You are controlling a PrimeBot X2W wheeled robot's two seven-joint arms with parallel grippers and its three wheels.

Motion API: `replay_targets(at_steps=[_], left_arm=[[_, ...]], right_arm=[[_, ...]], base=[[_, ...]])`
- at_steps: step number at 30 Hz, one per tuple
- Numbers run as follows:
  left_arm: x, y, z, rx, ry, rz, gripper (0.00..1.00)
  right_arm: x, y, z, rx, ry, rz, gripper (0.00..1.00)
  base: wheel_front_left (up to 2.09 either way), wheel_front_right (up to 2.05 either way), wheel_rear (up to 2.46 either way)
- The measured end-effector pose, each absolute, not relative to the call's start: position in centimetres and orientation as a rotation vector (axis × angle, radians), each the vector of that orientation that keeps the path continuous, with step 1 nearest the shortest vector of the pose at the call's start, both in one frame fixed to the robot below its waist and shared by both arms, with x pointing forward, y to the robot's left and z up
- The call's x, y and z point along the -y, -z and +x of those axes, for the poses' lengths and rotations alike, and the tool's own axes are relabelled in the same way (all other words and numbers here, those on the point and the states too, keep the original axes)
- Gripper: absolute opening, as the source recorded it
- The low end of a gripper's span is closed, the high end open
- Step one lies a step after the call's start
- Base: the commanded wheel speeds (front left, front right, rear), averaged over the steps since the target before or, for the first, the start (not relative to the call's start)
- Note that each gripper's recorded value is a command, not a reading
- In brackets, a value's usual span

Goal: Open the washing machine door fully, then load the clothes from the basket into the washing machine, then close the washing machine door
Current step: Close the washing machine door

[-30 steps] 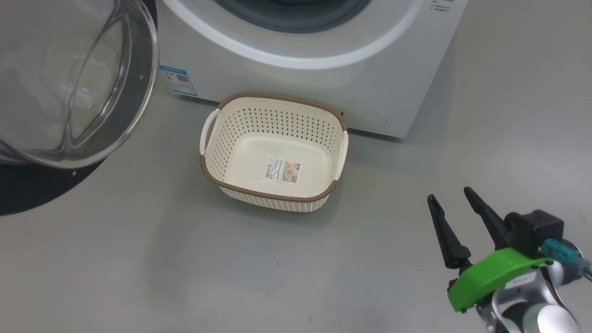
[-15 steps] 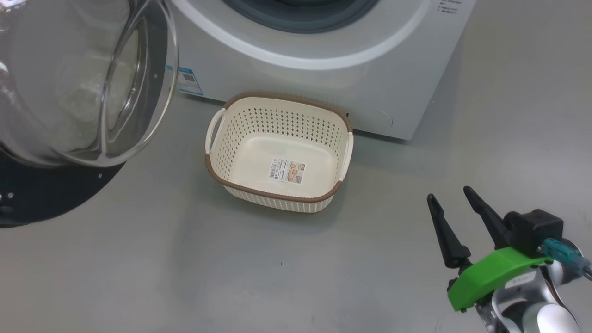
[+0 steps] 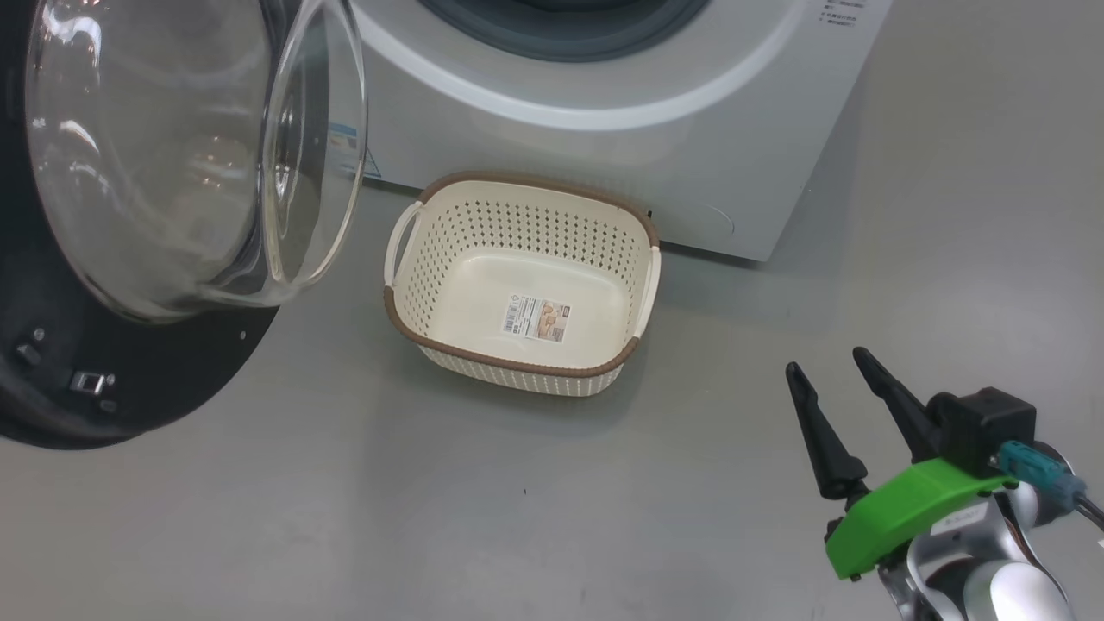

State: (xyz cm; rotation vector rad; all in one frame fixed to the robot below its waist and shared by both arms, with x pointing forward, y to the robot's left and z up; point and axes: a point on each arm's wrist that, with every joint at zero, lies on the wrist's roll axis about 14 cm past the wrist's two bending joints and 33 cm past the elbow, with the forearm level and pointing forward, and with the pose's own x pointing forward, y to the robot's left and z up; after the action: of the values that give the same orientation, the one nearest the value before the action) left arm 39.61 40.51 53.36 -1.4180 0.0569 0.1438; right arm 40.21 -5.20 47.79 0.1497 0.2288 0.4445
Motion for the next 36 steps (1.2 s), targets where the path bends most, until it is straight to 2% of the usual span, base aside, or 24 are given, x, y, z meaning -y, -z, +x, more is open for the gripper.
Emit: replay_targets(at_steps=[19,36], left_arm=[[-29.6,-53.3,40.8,-0.211,0.185,-1.410,0.00],[-20.8,-53.2,43.1,-0.323,0.401,-1.435,0.00]], right_arm=[[6.6,-48.4,40.2,-0.187,-0.399,0.160,1.00],[9.1,-48.8,40.0,-0.151,-0.322,0.193,1.00]], base=[[0.00,0.00,0.00],[0.00,0.00,0.00]])
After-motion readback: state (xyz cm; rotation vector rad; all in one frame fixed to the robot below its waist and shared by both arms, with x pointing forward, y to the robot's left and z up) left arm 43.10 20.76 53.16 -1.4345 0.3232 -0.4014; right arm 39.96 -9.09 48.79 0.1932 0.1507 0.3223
